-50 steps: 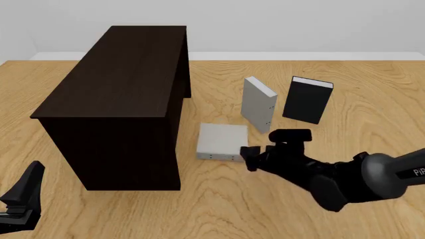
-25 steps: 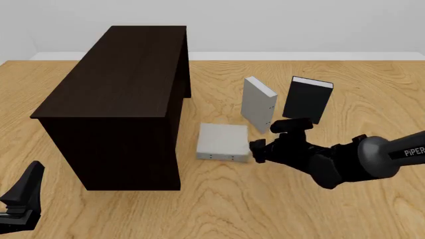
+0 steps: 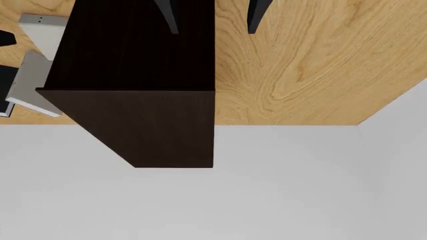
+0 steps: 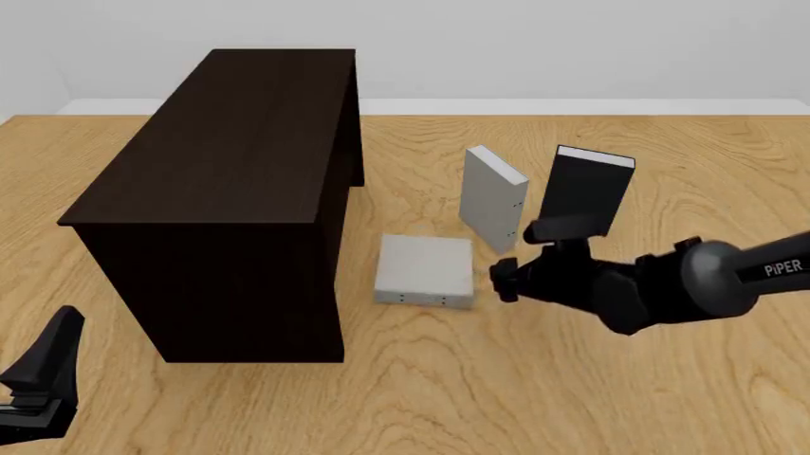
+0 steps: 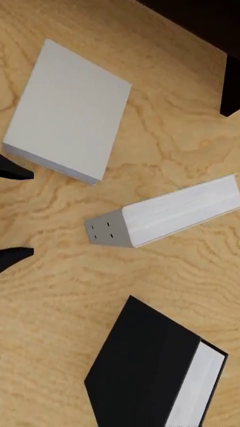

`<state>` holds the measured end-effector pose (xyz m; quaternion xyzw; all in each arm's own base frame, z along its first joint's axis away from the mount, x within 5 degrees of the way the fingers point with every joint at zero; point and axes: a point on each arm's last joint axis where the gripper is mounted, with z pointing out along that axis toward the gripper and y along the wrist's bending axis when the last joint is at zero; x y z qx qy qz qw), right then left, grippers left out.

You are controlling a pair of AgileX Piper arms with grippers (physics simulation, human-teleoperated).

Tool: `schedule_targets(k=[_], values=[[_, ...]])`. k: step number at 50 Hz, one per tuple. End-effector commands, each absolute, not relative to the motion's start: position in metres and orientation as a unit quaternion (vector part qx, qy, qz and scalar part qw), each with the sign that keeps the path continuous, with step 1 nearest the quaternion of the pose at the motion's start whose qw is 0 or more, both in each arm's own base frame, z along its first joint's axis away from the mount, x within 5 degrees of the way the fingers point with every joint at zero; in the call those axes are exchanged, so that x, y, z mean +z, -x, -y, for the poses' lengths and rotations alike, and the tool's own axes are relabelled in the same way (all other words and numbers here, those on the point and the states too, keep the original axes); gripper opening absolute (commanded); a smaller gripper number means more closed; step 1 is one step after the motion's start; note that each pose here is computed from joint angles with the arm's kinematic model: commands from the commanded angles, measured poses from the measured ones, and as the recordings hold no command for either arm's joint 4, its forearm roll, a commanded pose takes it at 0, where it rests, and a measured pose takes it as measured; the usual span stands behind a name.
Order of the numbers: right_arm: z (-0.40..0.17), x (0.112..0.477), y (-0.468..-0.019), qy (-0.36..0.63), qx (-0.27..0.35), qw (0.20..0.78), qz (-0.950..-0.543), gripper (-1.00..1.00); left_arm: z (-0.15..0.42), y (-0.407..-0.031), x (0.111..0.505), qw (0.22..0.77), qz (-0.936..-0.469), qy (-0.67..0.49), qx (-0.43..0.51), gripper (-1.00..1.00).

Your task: Pick up the book on the right and place it under the cabinet shelf.

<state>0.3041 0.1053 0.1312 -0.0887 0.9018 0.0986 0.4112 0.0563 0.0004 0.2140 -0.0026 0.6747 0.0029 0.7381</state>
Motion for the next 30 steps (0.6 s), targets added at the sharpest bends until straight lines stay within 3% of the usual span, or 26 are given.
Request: schedule_targets(k=[1, 30], values=[[-0.112, 0.13, -0.303, 0.08, 0.111, 0.41, -0.902, 1.0, 0.0, -0.056, 0.214, 0.738, -0.675, 0.002, 0.003, 1.0], [-0.159, 0.116, -0.321, 0.109, 0.143, 0.407, -0.895, 1.0, 0.0, -0.056, 0.214, 0.738, -0.675, 0.002, 0.003, 1.0]])
